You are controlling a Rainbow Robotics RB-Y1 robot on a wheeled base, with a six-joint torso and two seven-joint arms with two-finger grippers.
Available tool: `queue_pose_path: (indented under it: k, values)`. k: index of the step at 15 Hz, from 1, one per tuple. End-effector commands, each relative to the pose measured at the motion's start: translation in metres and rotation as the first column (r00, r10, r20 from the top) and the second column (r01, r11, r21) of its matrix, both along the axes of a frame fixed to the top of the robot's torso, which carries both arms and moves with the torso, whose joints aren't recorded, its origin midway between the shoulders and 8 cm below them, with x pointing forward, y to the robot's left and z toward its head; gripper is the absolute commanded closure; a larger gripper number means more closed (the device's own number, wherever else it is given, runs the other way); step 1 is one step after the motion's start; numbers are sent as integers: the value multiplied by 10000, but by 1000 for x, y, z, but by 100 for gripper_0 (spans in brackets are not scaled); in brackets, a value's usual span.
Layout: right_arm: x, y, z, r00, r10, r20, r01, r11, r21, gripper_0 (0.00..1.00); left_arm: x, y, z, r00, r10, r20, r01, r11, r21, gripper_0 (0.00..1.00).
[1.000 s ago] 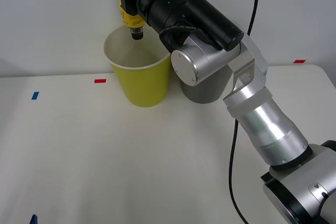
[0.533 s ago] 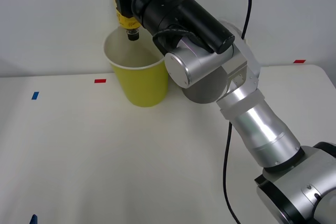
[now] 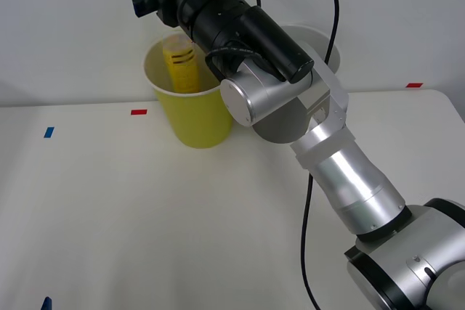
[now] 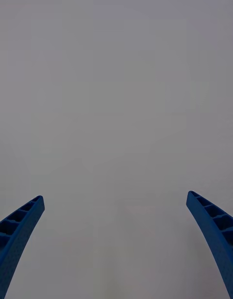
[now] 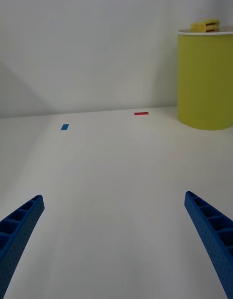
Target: Put cans in the gray bin and PET bottles in the light green bin.
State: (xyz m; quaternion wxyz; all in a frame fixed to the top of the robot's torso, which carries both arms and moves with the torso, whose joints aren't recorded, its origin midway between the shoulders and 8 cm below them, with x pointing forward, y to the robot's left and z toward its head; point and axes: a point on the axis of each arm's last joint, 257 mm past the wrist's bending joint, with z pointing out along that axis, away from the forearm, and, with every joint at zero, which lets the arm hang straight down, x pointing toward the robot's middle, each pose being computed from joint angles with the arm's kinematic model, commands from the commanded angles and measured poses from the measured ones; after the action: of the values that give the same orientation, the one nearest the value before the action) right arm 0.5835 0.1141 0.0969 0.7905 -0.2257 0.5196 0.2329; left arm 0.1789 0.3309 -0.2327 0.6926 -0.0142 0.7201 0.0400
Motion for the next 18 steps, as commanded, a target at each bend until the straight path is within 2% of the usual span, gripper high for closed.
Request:
queue_pose_path:
  k: [1,6,7,11,15,18]
  values:
    - [0,-1,0,10000,-19,10,19,10000,-13,1,0,0,0,10000,0,0,0,10000,0,0]
    - [-5,-11,0,10000,20,-77,-20,10000,40,1,0,0,0,10000,0,0,0,10000,0,0]
    - [-9,-15,-4,9994,-29,-352,21,9997,-247,1,0,0,0,10000,0,0,0,10000,0,0]
    - [-31,-52,-4,9898,-412,-1360,323,9972,-671,1,0,0,0,10000,0,0,0,10000,0,0]
    - [-52,-83,-8,9897,-375,-1380,317,9985,-440,1,0,0,0,10000,0,0,0,10000,0,0]
    - [-75,-123,-10,9895,-570,-1328,555,9983,-155,1,0,0,0,10000,0,0,0,10000,0,0]
